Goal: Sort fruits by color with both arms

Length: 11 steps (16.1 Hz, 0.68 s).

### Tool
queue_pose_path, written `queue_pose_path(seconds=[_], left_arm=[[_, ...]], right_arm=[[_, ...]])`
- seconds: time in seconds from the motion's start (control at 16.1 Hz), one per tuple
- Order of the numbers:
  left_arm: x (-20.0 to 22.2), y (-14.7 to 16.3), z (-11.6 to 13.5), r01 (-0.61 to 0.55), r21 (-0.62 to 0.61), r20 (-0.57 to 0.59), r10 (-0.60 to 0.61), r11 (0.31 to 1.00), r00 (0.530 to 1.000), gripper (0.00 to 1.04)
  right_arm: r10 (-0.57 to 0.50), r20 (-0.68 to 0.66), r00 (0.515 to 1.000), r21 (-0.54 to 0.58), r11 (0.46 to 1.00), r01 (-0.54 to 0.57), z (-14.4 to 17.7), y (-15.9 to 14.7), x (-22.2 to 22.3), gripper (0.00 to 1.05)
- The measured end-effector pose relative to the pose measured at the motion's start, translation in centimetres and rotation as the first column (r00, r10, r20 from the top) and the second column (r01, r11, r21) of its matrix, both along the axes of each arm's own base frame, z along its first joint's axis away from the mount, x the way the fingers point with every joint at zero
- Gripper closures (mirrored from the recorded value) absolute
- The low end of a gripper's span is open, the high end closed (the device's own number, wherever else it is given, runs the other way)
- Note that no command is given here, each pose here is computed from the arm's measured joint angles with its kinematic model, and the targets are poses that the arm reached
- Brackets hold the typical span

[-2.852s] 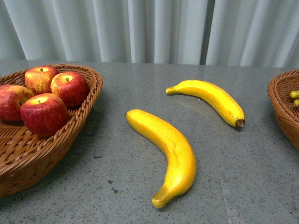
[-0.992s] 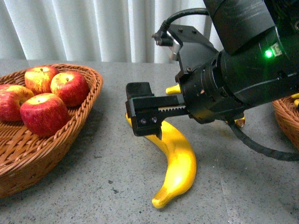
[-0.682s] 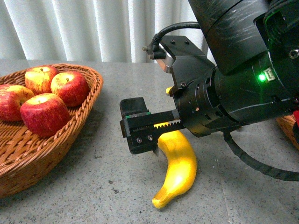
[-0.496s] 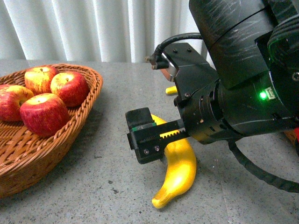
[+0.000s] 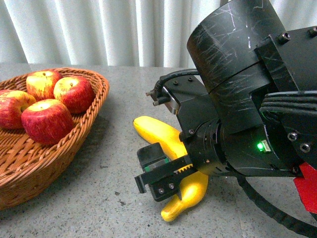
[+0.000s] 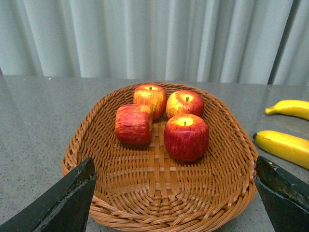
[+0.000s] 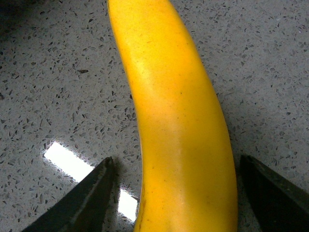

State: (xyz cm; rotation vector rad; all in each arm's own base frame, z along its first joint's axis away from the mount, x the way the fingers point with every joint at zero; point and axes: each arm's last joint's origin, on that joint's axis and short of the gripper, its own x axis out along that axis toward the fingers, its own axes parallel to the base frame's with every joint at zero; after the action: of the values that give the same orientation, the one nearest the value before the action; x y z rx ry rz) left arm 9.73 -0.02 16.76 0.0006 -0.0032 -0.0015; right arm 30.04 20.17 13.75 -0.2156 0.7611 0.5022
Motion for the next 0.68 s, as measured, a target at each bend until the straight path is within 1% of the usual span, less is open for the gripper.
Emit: queue_pose_path(seconds=[0.06, 0.12, 0.37, 0.43, 0.62, 0.68], left_arm=[[0.0, 0.0, 0.0, 0.0, 0.0, 0.0, 0.0, 1.0, 1.0, 0.07], [0.0, 0.0, 0.0, 0.0, 0.0, 0.0, 0.0, 1.0, 1.0, 0.07], [0.0, 0.0, 0.0, 0.0, 0.0, 0.0, 0.0, 1.0, 1.0, 0.07], [0.0, 0.0, 0.0, 0.0, 0.0, 0.0, 0.0, 1.0, 1.0, 0.07], [0.0, 0.0, 0.0, 0.0, 0.0, 0.0, 0.0, 1.0, 1.0, 0.07], [0.0, 0.0, 0.0, 0.0, 0.0, 0.0, 0.0, 1.0, 1.0, 0.07]], right_arm=[[0.001, 0.001, 1.0, -0.001, 1.0, -0.001, 0.0, 0.0, 0.0, 0.26], [0.004, 0.005, 1.0, 0.0, 1.0, -0.004, 0.0, 0.0, 0.0, 0.31], [0.005, 0.021, 1.0, 0.037, 0.999, -0.005, 0.7, -0.3, 0.3, 0.61], [-0.005, 0.03, 1.0, 0.048, 0.999, 0.003, 1.1, -0.6, 0.4, 0.64], [-0.058, 0.043, 0.997, 0.103, 0.993, 0.053, 2.7, -1.8, 1.7, 0.65], [-0.165, 0.086, 0.983, 0.248, 0.959, 0.139, 6.6, -5.4, 3.7, 0.65]])
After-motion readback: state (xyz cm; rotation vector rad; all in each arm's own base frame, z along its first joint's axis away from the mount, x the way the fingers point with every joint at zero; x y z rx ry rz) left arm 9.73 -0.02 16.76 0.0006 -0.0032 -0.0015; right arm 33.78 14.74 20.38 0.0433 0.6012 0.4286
